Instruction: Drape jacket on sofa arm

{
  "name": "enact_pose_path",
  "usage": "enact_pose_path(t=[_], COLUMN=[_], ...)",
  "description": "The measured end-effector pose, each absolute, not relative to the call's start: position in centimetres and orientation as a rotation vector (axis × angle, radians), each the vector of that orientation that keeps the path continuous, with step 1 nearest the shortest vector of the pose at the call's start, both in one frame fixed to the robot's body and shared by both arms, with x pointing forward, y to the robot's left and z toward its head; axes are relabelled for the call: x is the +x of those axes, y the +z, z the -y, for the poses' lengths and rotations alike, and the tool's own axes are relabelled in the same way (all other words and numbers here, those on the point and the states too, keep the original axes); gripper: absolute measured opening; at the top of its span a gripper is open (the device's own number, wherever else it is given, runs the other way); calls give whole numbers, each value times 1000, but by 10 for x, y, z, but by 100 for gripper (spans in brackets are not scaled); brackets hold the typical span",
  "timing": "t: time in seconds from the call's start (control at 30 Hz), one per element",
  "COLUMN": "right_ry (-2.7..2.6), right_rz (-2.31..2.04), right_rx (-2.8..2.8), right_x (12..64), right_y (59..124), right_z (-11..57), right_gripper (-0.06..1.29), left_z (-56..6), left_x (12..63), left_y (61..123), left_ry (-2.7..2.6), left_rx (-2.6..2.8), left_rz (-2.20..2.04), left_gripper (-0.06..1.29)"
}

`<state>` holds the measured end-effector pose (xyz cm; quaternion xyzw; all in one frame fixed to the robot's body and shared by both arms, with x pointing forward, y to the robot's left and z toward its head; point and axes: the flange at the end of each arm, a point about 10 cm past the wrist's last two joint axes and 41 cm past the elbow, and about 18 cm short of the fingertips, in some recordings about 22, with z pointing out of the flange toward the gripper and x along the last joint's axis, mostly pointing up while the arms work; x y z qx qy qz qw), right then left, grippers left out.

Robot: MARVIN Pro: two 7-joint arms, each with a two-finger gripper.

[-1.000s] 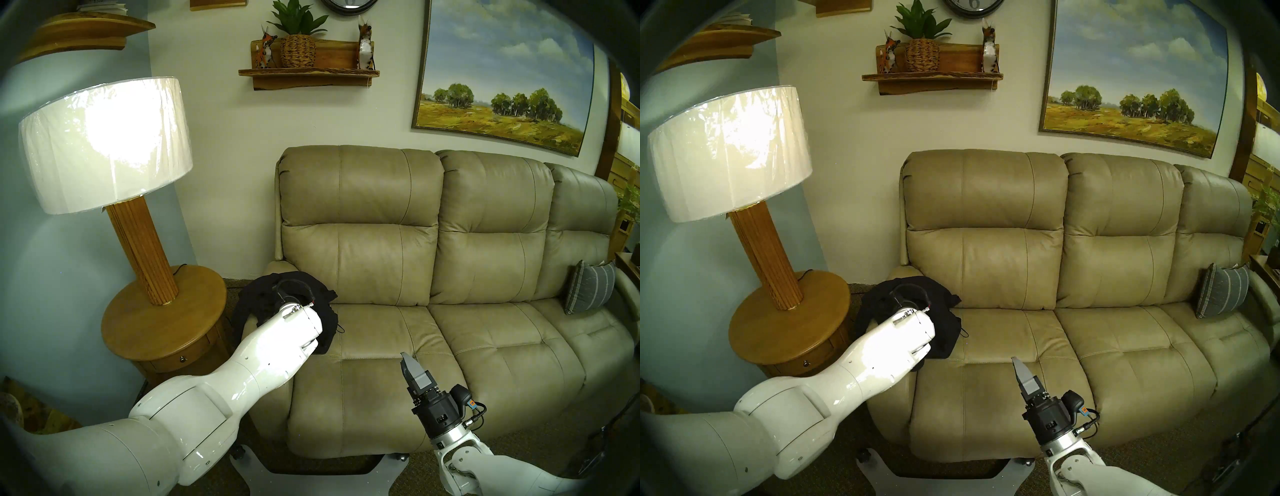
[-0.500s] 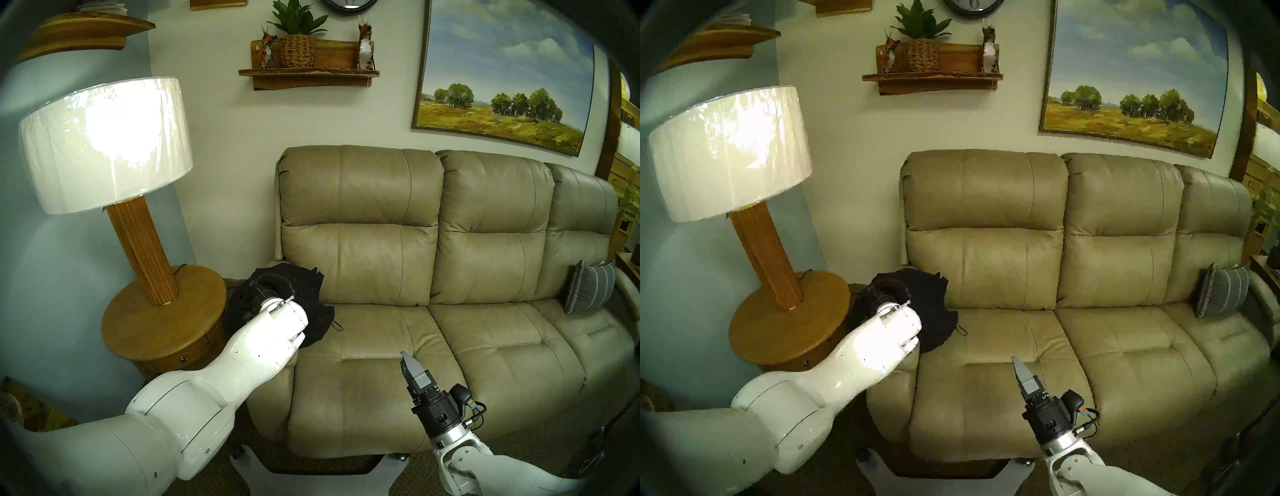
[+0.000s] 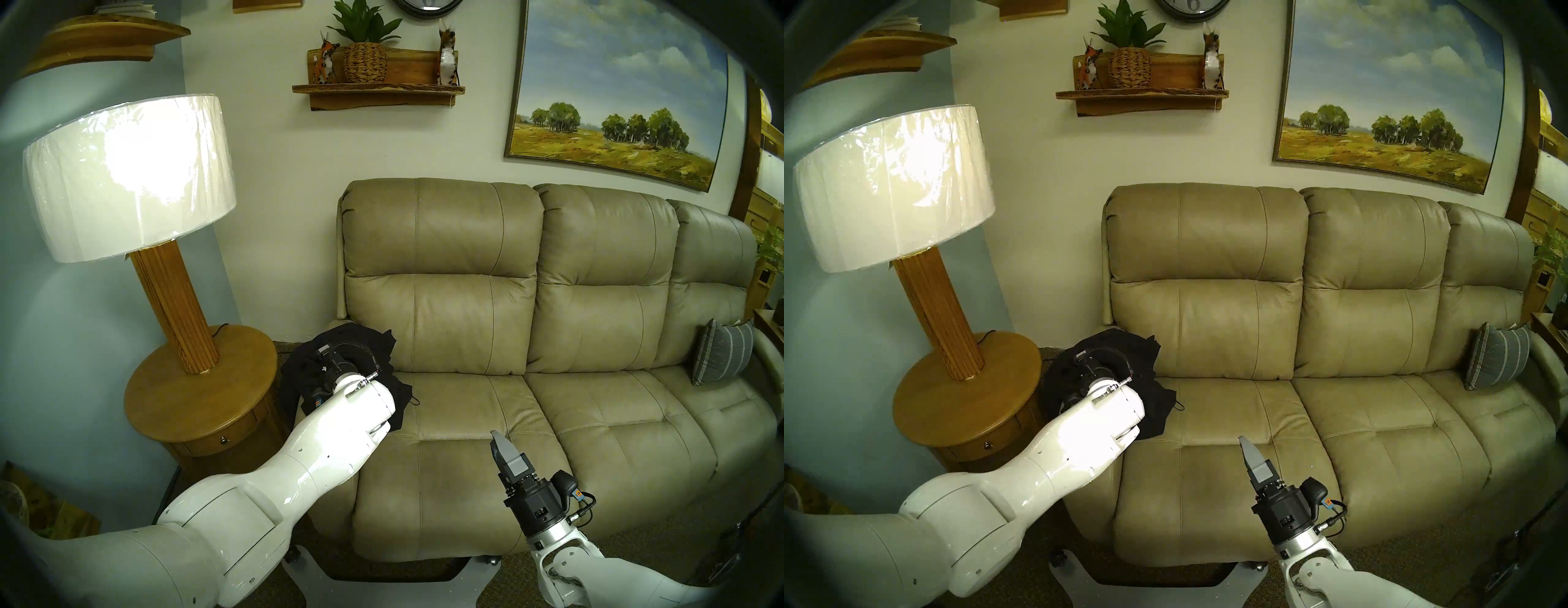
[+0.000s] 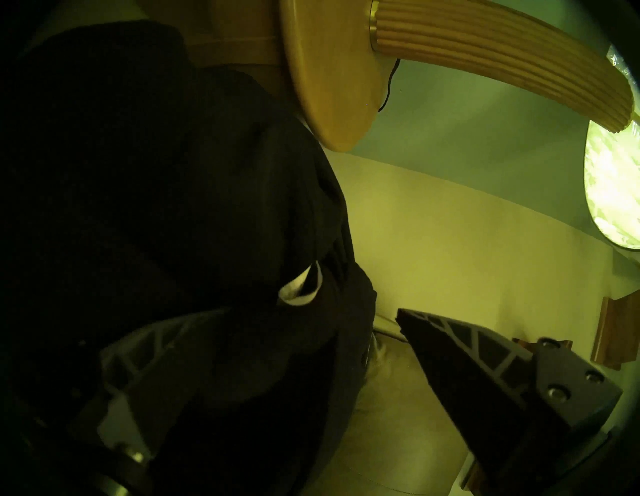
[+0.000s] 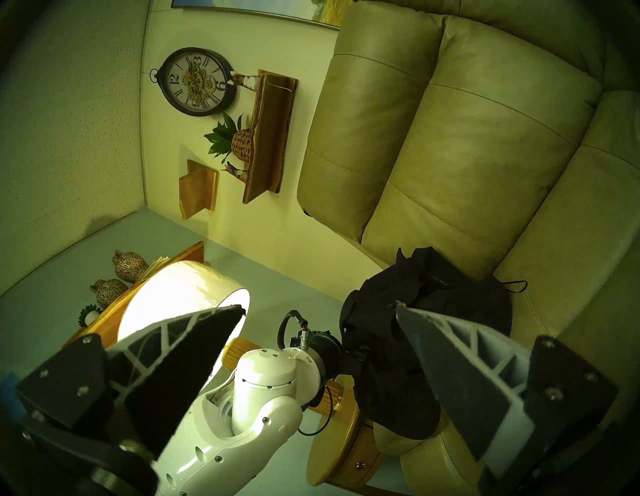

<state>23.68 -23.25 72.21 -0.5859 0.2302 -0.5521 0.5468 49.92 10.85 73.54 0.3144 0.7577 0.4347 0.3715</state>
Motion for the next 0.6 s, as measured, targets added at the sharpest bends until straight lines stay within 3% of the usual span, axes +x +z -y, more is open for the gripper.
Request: enact_pose_path(t=[0.6], right_ry=[-1310], right_rz=[-546], right_rx=[-1392], right_x=[237], right_y=[721], right_z=[233], right_gripper=[123], left_z=[-28], left_x=[386], left_y=[684], left_ry=[1044], left_rx=[1028], left_rz=[-1874], left_gripper=[125])
